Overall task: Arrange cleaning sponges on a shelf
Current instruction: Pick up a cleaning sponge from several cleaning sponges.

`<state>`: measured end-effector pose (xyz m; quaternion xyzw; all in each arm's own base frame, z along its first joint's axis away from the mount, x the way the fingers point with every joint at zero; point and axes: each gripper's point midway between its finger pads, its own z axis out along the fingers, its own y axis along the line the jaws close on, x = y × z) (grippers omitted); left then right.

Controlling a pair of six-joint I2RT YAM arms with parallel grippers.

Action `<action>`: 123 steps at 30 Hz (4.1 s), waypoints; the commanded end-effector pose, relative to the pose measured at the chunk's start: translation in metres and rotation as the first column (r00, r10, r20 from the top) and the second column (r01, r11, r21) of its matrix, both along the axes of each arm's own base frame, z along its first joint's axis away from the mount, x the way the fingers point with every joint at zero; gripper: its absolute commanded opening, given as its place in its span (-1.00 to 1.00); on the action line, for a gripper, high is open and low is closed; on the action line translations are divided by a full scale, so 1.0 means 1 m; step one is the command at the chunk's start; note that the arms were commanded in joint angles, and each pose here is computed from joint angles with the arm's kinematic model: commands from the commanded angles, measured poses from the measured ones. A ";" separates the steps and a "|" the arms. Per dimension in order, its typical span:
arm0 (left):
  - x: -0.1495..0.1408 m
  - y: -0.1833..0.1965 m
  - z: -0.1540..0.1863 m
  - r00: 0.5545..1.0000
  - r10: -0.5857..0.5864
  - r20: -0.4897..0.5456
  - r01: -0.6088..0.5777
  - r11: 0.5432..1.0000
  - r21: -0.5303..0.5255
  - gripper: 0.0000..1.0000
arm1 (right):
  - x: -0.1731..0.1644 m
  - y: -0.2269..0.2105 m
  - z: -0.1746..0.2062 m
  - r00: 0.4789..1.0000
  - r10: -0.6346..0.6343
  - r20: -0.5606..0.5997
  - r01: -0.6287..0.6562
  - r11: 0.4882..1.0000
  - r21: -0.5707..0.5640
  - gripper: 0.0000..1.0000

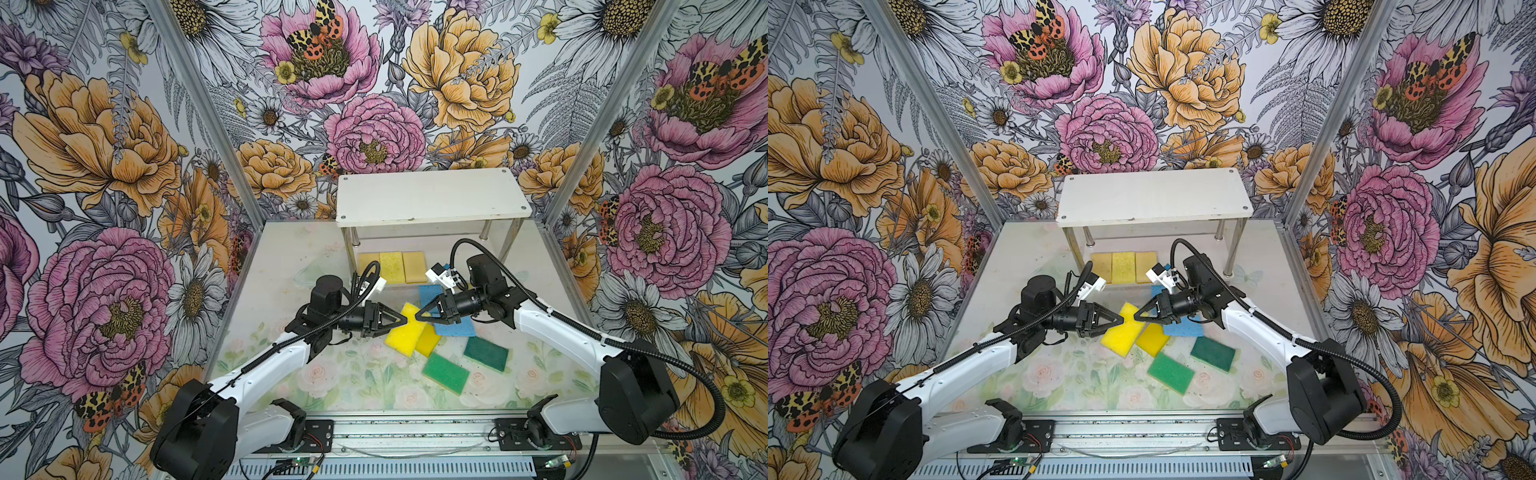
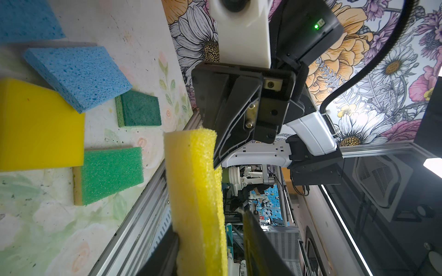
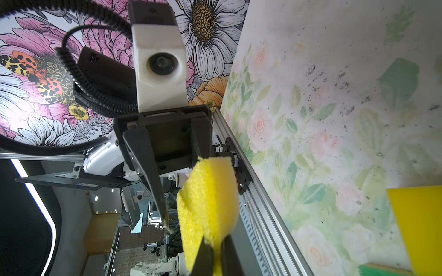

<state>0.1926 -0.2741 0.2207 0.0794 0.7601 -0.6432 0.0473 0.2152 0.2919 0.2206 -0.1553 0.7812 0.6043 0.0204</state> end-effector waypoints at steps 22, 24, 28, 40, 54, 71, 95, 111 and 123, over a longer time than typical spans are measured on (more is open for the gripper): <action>-0.002 -0.008 0.004 0.999 -0.017 0.033 0.017 1.000 -0.020 -0.84 | -0.001 0.006 0.004 0.999 0.019 0.049 -0.020 1.000 0.006 -0.68; -0.003 -0.008 0.005 0.999 -0.018 0.039 0.019 1.000 -0.022 -0.86 | -0.001 0.006 0.003 0.999 0.018 0.049 -0.019 1.000 0.005 -0.53; -0.003 -0.008 0.005 0.999 -0.017 0.039 0.018 1.000 -0.021 -0.87 | 0.000 0.006 0.005 0.998 0.009 0.063 -0.009 1.000 0.002 -0.27; 0.034 0.013 -0.008 0.975 0.220 0.027 -0.221 0.975 0.004 -0.87 | 0.052 -0.015 0.020 0.924 -0.347 0.161 0.367 0.924 -0.111 0.16; 0.071 0.064 -0.008 0.714 0.683 0.151 -0.692 0.722 0.009 -0.86 | 0.032 -0.008 0.017 0.894 -0.415 0.170 0.439 0.886 -0.146 0.19; 0.069 0.073 0.008 0.687 0.709 0.163 -0.713 0.700 -0.042 -0.85 | 0.010 0.038 0.011 0.939 -0.283 0.195 0.316 0.933 -0.172 0.07; 0.064 0.074 0.004 0.696 0.702 0.149 -0.705 0.708 -0.047 -0.85 | 0.012 0.056 0.013 0.939 -0.283 0.195 0.312 0.940 -0.136 -0.59; 0.065 0.077 0.002 0.698 0.701 0.147 -0.703 0.710 -0.040 0.13 | 0.008 0.055 0.008 0.931 -0.304 0.202 0.337 0.929 -0.151 -1.00; 0.061 0.109 -0.001 0.672 0.727 0.141 -0.732 0.681 -0.019 0.64 | 0.047 -0.013 -0.015 0.850 -0.477 0.226 0.520 0.828 -0.209 -1.00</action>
